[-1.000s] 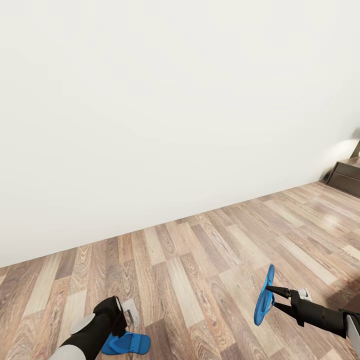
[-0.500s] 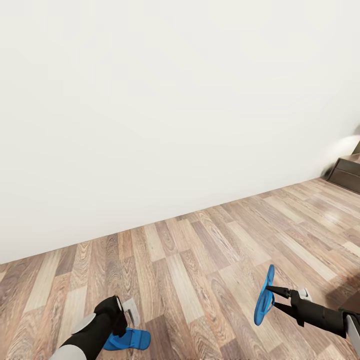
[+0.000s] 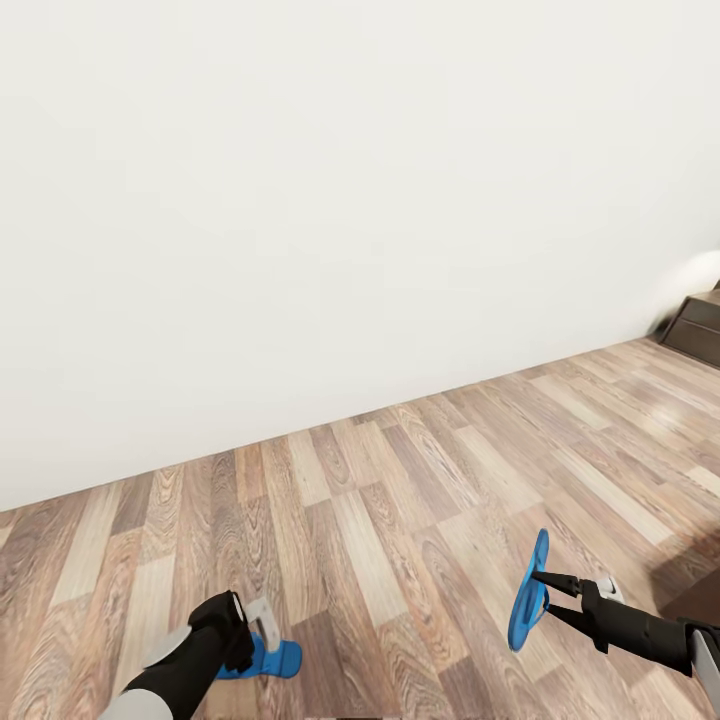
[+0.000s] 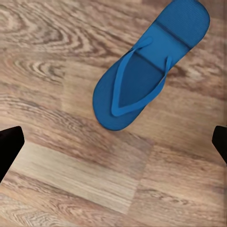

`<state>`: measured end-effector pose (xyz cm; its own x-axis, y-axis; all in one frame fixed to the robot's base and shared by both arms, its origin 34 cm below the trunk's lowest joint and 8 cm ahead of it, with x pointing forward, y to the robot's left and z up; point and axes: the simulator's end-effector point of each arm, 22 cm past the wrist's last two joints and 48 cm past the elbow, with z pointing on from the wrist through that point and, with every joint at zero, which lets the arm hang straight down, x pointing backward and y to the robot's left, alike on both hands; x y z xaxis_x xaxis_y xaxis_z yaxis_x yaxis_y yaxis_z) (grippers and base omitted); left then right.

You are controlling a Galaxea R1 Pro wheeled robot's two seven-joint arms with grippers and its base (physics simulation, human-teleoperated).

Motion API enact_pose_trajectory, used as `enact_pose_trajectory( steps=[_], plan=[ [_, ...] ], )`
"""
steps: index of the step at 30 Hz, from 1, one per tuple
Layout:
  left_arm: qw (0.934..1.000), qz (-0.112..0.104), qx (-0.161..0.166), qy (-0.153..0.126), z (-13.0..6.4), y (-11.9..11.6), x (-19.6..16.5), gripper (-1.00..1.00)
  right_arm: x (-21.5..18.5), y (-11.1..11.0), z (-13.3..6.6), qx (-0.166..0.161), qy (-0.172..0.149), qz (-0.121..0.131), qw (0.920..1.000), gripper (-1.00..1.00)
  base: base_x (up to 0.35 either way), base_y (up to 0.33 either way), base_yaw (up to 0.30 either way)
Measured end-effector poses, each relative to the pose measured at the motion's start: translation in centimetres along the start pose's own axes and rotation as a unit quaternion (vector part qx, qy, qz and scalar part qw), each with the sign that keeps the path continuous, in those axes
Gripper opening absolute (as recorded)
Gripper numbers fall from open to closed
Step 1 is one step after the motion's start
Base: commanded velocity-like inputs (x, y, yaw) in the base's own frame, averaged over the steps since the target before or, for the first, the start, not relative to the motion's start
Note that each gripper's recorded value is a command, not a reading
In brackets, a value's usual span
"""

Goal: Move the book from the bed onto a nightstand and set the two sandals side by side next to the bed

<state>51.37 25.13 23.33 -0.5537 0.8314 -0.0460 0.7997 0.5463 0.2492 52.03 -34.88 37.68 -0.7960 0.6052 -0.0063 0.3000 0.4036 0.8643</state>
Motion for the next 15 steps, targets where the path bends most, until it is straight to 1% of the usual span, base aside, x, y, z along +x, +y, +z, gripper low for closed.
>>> enact_pose_trajectory(
  steps=[15],
  plan=[
    [0.9996,0.002,0.024,0.016,2.2,-2.0,1.0,1.00,0.7,-2.7,1.0,0.019,0.012,0.021,0.9995,-1.00,0.000,0.000,0.000]
  ],
)
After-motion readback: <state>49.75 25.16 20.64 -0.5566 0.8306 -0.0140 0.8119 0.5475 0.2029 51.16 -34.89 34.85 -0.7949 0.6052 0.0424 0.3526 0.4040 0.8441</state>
